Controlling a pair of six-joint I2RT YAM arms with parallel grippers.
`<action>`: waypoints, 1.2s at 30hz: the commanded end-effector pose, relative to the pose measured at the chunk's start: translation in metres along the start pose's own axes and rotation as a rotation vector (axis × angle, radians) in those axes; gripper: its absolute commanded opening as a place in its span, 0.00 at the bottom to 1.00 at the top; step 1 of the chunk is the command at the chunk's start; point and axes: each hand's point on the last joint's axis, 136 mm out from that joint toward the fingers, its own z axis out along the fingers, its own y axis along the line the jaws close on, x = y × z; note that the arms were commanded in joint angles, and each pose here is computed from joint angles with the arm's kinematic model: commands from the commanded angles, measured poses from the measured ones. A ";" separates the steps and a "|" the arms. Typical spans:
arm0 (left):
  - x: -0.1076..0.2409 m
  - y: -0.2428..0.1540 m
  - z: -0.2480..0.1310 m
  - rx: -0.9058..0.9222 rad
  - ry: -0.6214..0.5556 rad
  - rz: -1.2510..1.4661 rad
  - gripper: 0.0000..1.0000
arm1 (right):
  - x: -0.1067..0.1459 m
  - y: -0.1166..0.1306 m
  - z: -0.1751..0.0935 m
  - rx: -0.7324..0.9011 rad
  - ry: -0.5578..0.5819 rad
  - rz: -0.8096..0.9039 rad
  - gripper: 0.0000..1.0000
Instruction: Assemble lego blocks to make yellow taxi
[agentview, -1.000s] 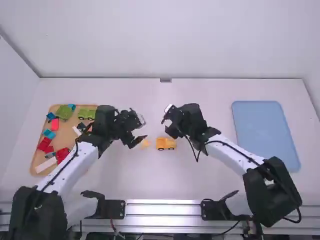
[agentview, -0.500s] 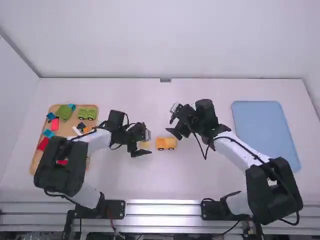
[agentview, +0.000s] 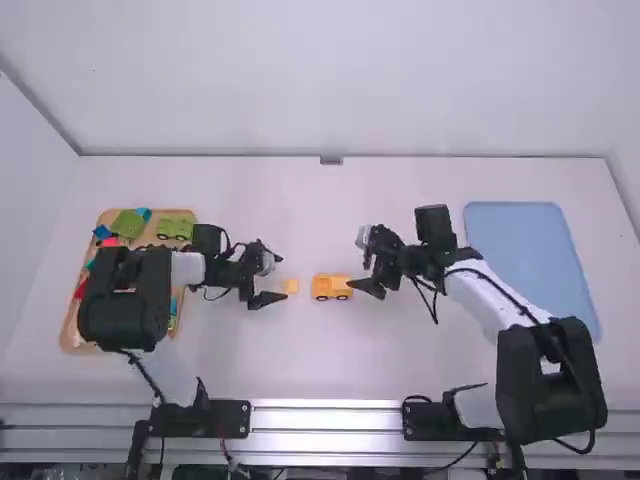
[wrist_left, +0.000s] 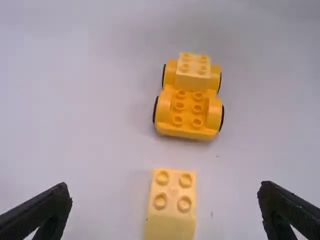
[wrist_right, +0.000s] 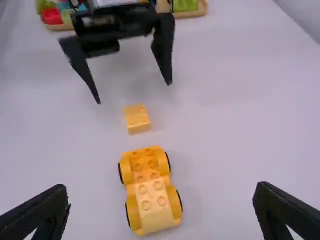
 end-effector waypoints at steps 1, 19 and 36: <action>0.004 0.000 0.006 0.017 -0.007 0.003 0.99 | -0.014 0.008 -0.005 -0.034 -0.068 -0.074 0.98; 0.026 -0.006 0.020 0.016 -0.013 0.059 0.72 | -0.014 0.014 0.007 -0.039 -0.023 -0.108 0.98; 0.036 -0.005 0.021 -0.012 0.029 0.051 0.60 | -0.014 0.013 0.006 -0.036 -0.028 -0.109 0.98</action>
